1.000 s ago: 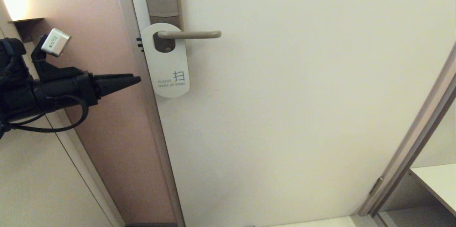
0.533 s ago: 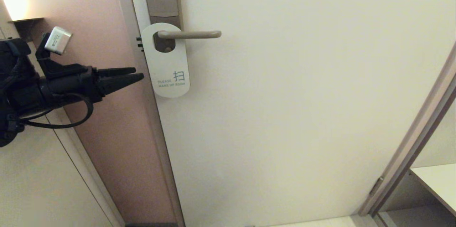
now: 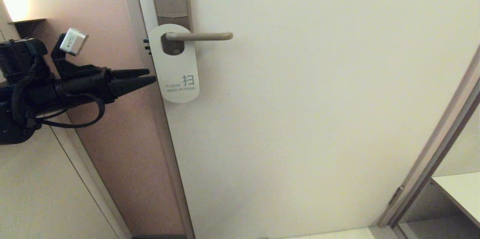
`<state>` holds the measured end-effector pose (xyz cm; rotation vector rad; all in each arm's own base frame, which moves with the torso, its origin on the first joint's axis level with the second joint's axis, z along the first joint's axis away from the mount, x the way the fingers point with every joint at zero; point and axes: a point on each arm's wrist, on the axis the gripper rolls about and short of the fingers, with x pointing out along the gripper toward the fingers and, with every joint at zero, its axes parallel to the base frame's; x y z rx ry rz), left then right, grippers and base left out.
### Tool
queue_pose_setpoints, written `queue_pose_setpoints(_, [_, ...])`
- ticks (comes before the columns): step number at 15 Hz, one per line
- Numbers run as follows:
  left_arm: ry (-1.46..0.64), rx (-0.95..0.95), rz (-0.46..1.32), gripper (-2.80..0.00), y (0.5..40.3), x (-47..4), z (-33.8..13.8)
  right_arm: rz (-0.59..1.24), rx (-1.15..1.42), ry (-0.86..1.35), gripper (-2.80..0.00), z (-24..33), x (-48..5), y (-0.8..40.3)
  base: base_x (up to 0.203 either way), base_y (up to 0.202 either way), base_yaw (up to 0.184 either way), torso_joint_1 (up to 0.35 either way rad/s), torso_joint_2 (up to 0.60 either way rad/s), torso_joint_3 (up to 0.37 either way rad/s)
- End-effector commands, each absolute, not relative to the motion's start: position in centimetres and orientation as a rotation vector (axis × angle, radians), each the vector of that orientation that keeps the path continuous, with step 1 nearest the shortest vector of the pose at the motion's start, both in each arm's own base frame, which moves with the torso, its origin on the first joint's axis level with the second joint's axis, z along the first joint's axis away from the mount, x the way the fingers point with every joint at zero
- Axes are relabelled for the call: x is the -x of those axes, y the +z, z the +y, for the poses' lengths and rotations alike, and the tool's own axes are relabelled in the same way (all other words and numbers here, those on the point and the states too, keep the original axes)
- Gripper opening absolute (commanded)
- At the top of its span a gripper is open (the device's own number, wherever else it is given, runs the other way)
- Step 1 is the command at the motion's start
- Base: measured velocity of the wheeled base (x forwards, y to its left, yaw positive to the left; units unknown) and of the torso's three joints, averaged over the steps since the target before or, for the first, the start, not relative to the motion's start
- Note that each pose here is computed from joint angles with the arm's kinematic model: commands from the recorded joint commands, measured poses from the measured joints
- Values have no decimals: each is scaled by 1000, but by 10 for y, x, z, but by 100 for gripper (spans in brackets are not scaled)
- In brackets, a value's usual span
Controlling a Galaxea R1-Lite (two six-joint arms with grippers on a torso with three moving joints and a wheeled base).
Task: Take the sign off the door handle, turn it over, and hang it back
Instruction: Take down the sign
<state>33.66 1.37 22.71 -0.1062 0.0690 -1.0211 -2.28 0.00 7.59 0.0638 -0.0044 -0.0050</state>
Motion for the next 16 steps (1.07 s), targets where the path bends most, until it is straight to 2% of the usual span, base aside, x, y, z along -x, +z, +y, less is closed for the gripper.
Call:
queue_pose_setpoints(1, [-1041,109,74,0,224,-341,10,-5,-64,-6,-280,0,23,76,0,0,0,0,0,0])
queue_pose_setpoints(16, [-1136,110,84,0,219,-354,-20,-5,-64,-6,-280,0,23,76,0,0,0,0,0,0])
